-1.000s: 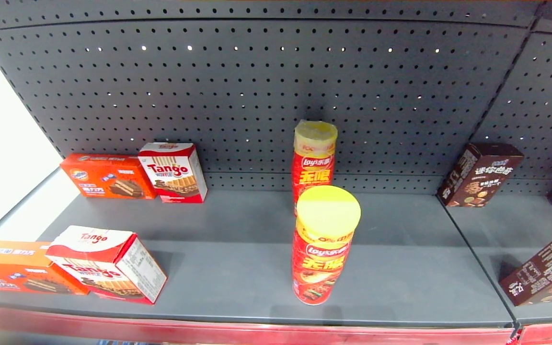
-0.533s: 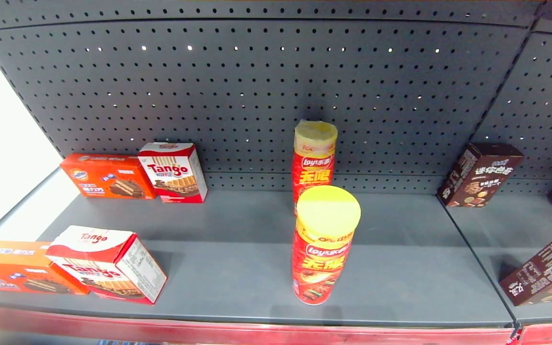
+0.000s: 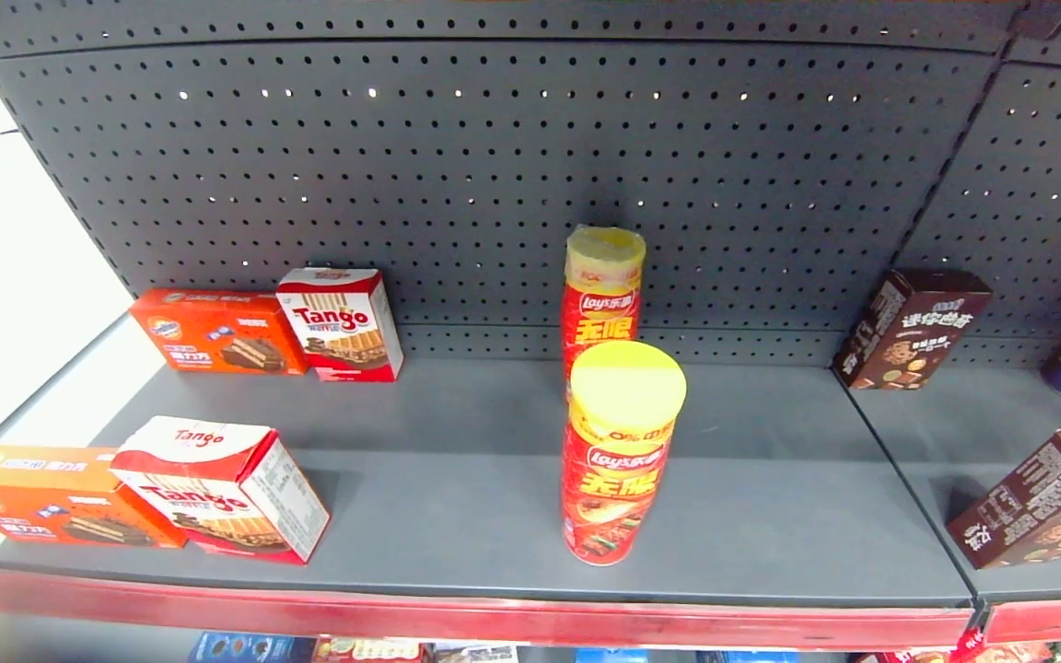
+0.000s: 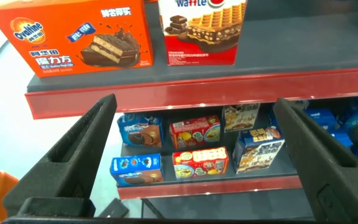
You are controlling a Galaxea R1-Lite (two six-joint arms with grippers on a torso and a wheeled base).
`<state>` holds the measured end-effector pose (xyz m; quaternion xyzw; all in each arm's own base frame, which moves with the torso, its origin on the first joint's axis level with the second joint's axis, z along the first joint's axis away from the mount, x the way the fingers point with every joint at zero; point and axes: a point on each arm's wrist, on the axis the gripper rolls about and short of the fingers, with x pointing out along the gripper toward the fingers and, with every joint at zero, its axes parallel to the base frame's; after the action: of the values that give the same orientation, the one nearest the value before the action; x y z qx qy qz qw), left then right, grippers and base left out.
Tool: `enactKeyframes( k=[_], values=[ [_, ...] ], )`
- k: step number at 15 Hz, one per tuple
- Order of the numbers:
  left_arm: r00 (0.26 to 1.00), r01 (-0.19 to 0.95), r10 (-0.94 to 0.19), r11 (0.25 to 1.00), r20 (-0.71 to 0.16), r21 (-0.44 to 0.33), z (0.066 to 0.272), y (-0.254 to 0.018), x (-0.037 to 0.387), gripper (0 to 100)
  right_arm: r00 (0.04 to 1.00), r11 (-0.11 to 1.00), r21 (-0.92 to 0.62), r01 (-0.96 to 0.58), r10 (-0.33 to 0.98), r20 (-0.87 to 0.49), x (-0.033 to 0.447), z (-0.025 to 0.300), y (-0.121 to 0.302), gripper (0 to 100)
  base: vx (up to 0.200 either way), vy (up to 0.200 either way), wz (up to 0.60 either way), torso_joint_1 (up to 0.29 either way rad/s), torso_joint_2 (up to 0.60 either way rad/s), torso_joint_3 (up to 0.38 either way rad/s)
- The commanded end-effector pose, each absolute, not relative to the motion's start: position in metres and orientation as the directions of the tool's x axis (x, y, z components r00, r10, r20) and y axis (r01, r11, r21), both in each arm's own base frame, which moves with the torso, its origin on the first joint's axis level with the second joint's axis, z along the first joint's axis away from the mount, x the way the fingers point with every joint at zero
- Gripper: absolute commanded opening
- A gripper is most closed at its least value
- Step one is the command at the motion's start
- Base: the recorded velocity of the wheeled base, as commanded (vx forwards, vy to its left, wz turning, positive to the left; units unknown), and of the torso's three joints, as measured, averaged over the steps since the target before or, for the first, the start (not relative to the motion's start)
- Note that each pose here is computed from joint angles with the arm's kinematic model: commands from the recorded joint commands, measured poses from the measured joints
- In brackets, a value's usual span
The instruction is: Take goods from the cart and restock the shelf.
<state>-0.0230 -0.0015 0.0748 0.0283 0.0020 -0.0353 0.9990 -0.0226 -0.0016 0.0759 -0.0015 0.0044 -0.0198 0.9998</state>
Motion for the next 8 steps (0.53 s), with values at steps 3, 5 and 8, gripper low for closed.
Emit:
enactKeyframes(
  k=[3,5,8],
  values=[
    [0.997,0.072,-0.072,0.996,-0.008,0.059,0.0747,-0.0016,-0.0229,100,0.999,0.999,-0.005,0.037,-0.037,-0.011,-0.0223,0.0761,-0.0014,100,0.000,0.000,0.00,0.000,0.00,0.000],
    [0.997,0.074,-0.074,0.996,-0.006,0.058,0.0751,-0.0015,-0.0230,100,0.999,0.999,-0.005,0.037,-0.037,-0.011,-0.0223,0.0761,-0.0014,100,0.000,0.000,0.00,0.000,0.00,0.000],
    [0.997,0.071,-0.071,0.996,-0.006,0.056,0.0751,-0.0015,-0.0230,100,0.999,0.999,-0.005,0.034,-0.034,-0.012,-0.0223,0.0759,-0.0014,100,0.000,0.000,0.00,0.000,0.00,0.000]
  ],
)
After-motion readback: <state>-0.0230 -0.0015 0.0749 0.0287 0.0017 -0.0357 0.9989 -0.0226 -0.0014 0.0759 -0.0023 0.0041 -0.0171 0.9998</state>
